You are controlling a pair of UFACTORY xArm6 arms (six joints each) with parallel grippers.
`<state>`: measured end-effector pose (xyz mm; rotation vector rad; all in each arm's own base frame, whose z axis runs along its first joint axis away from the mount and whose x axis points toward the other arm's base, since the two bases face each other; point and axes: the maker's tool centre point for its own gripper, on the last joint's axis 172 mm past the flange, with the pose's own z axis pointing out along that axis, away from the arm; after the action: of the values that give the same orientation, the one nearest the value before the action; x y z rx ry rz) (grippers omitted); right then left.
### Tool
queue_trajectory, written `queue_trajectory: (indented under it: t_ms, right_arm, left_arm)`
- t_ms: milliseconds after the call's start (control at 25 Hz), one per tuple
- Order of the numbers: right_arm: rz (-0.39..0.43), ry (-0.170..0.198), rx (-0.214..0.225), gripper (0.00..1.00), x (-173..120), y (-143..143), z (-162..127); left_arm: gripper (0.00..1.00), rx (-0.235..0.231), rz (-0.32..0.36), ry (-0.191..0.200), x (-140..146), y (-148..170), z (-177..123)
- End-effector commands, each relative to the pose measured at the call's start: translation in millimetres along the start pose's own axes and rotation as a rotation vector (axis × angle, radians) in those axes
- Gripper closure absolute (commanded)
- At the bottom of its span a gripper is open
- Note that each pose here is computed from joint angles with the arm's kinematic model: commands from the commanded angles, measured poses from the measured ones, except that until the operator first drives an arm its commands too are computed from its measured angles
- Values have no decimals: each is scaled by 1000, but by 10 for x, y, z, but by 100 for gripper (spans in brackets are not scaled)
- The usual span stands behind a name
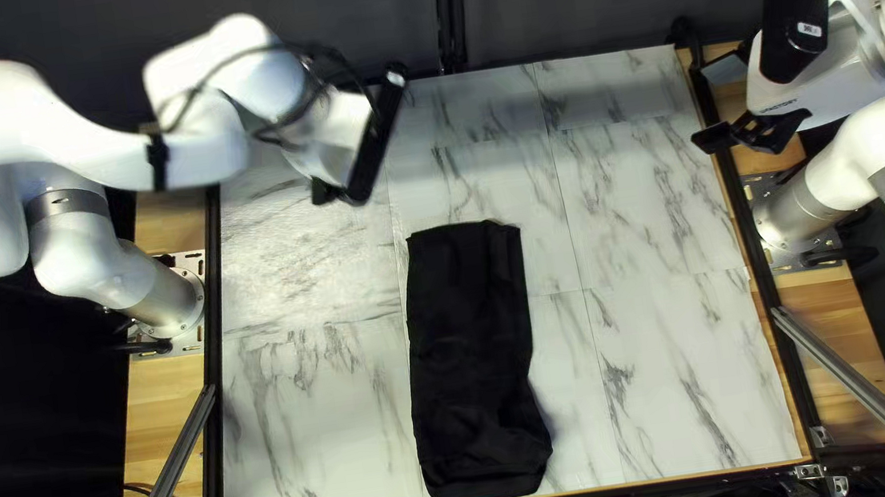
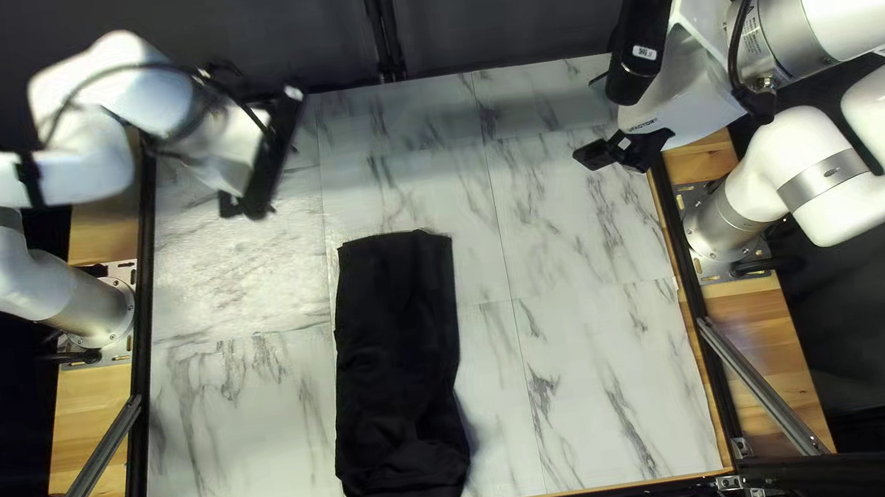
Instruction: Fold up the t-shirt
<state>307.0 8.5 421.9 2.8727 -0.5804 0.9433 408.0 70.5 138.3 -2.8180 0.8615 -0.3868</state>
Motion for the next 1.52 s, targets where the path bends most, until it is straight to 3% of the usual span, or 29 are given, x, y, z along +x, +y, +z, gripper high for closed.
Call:
queue_trajectory:
  t_ms: [40,280,480,520,600,840,1160,1520]
  right_arm:
    - [0,0,0,0,0,0,0]
    - [0,0,0,0,0,0,0]
    - [0,0,0,0,0,0,0]
    - [0,0,0,0,0,0,0]
    - [0,0,0,0,0,0,0]
    - [0,0,0,0,0,0,0]
    - [0,0,0,0,0,0,0]
    - [0,0,0,0,0,0,0]
  left_arm:
    - [0,12,43,-40,-95,117,225]
    - [0,10,46,-34,-85,118,258]
    - [0,28,241,19,39,80,760]
    - [0,45,337,24,70,114,819]
    - [0,58,436,10,27,112,850]
    - [0,61,434,10,20,117,846]
    - [0,135,438,28,388,242,770]
    - [0,181,470,-12,478,310,852]
